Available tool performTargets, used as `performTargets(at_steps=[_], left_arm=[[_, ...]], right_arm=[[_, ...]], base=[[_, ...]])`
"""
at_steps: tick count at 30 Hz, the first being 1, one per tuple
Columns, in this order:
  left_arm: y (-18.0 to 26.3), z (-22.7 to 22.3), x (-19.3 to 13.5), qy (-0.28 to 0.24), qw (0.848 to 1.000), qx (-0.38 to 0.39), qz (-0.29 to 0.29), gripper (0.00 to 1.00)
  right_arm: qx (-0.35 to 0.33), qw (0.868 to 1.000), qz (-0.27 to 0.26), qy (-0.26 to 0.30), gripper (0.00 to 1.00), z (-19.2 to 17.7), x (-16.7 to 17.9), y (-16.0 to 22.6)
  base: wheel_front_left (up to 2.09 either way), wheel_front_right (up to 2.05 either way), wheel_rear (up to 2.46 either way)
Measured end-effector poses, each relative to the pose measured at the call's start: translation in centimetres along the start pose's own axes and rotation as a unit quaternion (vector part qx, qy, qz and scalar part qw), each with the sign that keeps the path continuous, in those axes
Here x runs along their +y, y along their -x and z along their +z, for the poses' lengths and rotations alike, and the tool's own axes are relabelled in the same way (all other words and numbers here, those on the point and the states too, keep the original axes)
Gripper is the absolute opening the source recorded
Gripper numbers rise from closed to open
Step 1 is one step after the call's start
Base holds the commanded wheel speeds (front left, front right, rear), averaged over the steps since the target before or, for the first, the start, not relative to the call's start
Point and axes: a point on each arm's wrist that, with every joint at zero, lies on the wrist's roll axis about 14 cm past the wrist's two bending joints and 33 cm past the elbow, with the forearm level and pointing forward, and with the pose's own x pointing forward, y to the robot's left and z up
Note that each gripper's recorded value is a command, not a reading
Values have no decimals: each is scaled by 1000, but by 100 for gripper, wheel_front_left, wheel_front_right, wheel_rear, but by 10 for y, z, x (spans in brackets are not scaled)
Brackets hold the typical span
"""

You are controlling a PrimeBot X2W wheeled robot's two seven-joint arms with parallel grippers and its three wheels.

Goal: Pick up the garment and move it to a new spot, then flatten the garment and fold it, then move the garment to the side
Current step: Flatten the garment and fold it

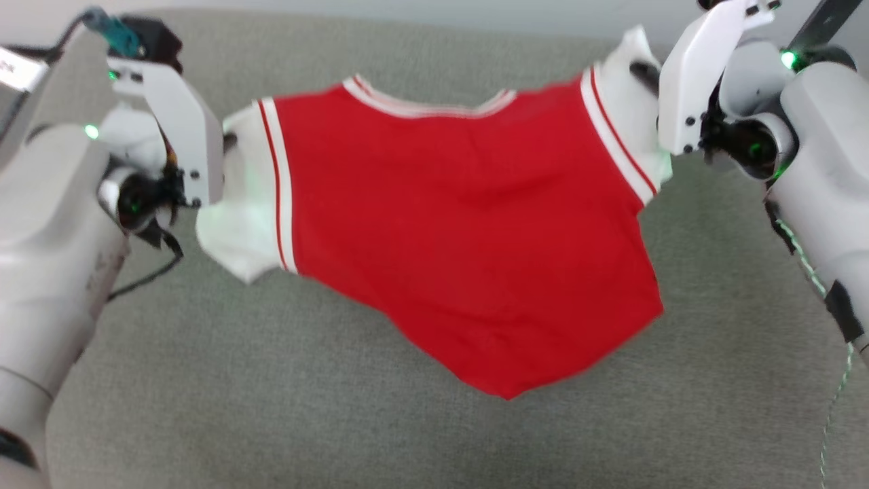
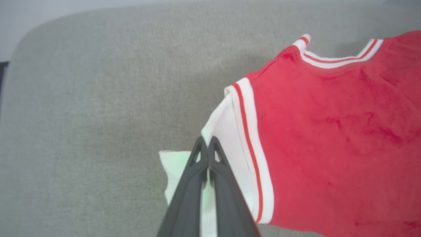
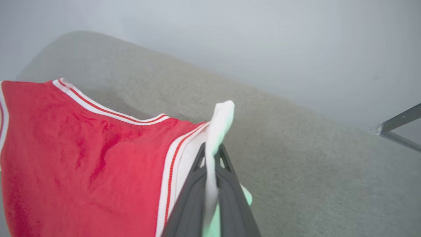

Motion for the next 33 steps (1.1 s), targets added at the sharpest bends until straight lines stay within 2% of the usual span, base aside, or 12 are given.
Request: performTargets(at_steps=[6,9,15,19,21,23,25,30,33], left_arm=[[35,67,-14,-34,995,-95,5,0],[59,101,-23,-49,988,-149,9,0],[119,171,-46,-86,962,-259,17,0],[166,218,-60,-102,935,-340,23,0],[184,236,-67,-100,922,-373,20,0],[197,248,-73,-106,915,-390,22,0],[203,254,-79,-105,911,-399,18,0],[199,263,-87,-104,908,-405,12,0],[189,270,-89,-103,908,-407,9,0]], right_arm=[[-114,992,-30,40,0,64,-8,47],[-171,982,-47,65,0,95,-8,77],[-304,943,-88,103,0,165,-9,154],[-387,904,-122,133,0,205,-13,213],[-411,890,-143,134,0,215,-22,237],[-413,887,-160,129,0,214,-31,251],[-403,890,-173,125,0,209,-38,257],[-397,891,-192,110,0,205,-54,267],[-407,885,-200,109,0,209,-65,267]], base=[[0,0,0],[0,0,0],[0,0,0],[0,0,0],[0,0,0],[0,0,0],[0,0,0],[0,0,0],[0,0,0]])
